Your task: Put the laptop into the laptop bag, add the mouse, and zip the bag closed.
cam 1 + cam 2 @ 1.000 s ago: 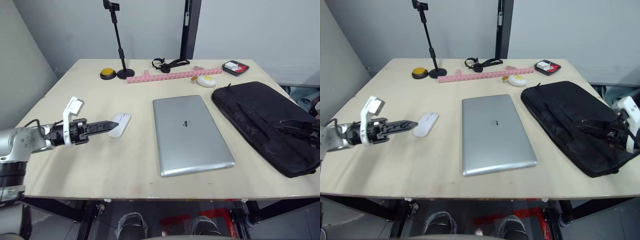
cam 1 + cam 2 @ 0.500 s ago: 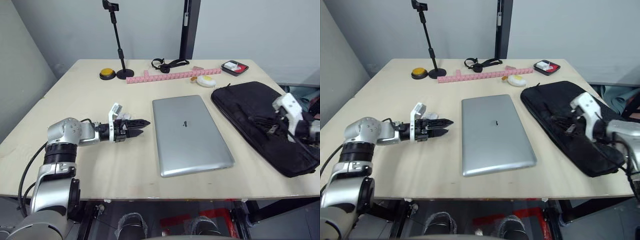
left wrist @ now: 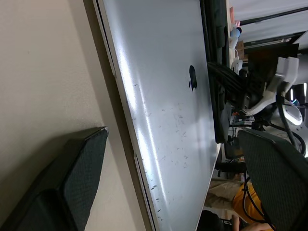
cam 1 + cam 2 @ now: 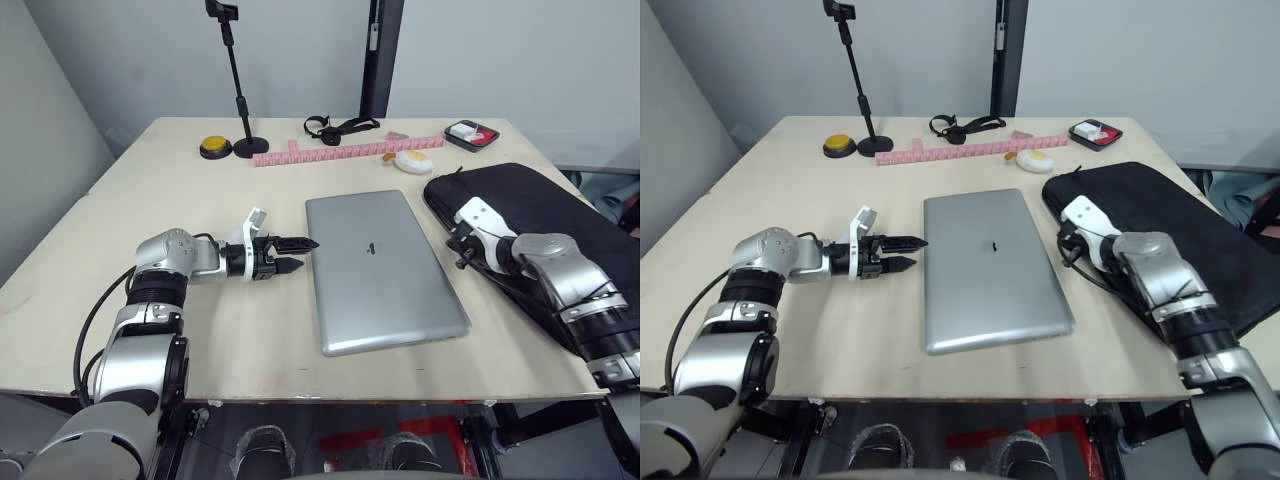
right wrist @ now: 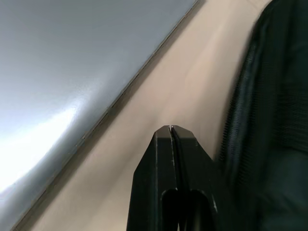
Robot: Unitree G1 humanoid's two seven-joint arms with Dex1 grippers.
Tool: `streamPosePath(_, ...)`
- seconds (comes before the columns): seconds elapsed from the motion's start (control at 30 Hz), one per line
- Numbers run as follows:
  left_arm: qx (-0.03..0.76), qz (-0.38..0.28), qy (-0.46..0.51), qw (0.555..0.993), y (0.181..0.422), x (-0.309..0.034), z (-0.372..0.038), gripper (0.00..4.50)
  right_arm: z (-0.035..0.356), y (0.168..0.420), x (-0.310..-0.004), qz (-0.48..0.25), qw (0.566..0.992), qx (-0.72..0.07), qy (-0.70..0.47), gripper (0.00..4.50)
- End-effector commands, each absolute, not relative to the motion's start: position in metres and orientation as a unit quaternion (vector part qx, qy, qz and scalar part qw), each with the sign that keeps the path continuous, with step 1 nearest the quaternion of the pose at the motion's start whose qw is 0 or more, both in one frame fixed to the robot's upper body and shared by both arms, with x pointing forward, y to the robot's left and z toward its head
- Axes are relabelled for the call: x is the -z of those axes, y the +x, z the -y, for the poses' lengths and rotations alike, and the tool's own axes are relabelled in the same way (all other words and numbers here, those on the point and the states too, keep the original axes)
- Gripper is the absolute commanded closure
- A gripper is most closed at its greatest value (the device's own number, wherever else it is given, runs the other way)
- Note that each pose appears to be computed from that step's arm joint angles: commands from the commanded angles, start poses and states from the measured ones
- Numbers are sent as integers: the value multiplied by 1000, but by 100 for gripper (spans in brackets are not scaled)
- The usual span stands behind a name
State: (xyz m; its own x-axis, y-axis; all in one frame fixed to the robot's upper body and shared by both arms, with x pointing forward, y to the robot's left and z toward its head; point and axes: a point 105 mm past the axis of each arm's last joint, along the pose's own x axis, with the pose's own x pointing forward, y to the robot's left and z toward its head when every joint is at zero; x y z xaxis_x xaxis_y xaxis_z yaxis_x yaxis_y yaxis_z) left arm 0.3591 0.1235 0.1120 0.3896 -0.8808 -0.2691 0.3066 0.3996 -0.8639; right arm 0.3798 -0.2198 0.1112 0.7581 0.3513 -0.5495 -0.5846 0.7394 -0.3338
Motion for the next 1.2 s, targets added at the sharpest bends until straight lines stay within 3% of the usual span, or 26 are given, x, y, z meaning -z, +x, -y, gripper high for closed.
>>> streamPosePath(0.03, 398, -391, -363, 746, 363, -107, -116, 0, 203, 389, -115, -218, 891, -275, -289, 447)
streamPosePath(0.53, 435, -404, -345, 727, 358, -102, -91, 0, 135, 366, -122, -186, 863, -412, -226, 447)
streamPosePath(0.77, 503, -359, -340, 709, 352, -128, -77, 0, 150, 370, -121, -198, 870, -383, -238, 447)
streamPosePath(0.87, 501, -355, -341, 712, 355, -133, -79, 83, 158, 373, -122, -200, 875, -372, -238, 450)
streamPosePath(1.1, 496, -355, -340, 716, 355, -138, -91, 339, 162, 374, -121, -200, 874, -369, -246, 450)
streamPosePath(1.17, 498, -351, -344, 714, 355, -147, -93, 396, 162, 374, -123, -196, 873, -371, -248, 450)
streamPosePath(1.2, 500, -350, -346, 713, 355, -151, -94, 405, 162, 374, -126, -192, 874, -371, -247, 450)
